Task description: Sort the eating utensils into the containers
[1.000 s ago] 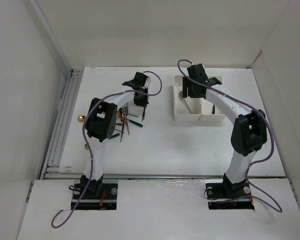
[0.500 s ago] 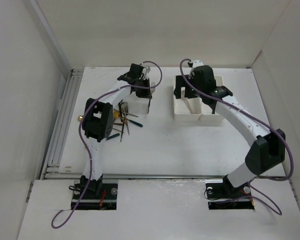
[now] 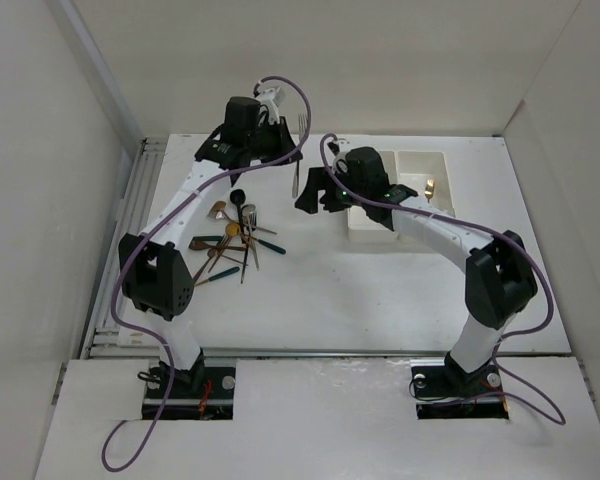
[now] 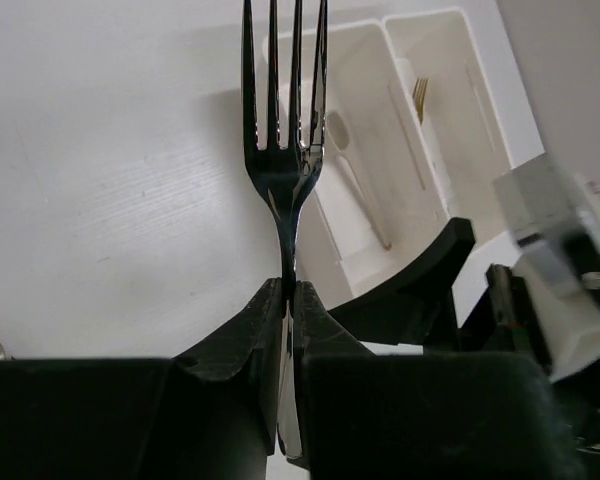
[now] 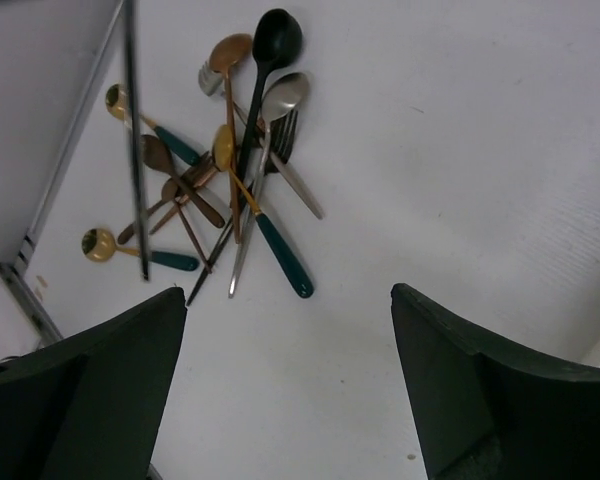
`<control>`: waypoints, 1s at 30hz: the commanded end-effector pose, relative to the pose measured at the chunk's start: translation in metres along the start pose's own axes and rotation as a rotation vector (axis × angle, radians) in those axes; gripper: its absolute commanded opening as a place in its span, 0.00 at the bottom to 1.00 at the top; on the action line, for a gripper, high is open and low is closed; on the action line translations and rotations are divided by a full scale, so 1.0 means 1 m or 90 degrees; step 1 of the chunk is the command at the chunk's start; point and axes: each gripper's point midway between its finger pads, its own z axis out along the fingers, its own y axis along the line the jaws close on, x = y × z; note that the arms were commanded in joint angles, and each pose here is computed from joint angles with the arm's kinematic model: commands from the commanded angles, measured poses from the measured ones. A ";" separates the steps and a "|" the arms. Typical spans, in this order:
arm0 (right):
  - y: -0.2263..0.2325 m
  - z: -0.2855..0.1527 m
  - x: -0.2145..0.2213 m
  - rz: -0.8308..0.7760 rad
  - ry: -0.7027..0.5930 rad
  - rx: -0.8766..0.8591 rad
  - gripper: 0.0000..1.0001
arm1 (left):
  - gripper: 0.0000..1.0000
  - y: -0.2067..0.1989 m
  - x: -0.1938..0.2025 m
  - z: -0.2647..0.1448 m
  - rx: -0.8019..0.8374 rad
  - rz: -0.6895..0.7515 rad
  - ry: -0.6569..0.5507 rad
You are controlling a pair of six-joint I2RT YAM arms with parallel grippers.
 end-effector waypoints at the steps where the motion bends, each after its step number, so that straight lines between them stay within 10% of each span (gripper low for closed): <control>1: 0.044 -0.010 -0.059 0.002 -0.108 -0.099 0.87 | 0.00 0.001 0.018 -0.003 0.005 -0.026 0.030; 21: 0.041 0.026 -0.050 0.050 -0.076 -0.128 0.76 | 0.00 -0.004 0.017 -0.006 0.015 -0.036 0.030; 30: 0.045 0.034 -0.062 0.069 -0.103 -0.143 0.00 | 0.00 0.002 0.034 -0.003 0.013 -0.055 0.050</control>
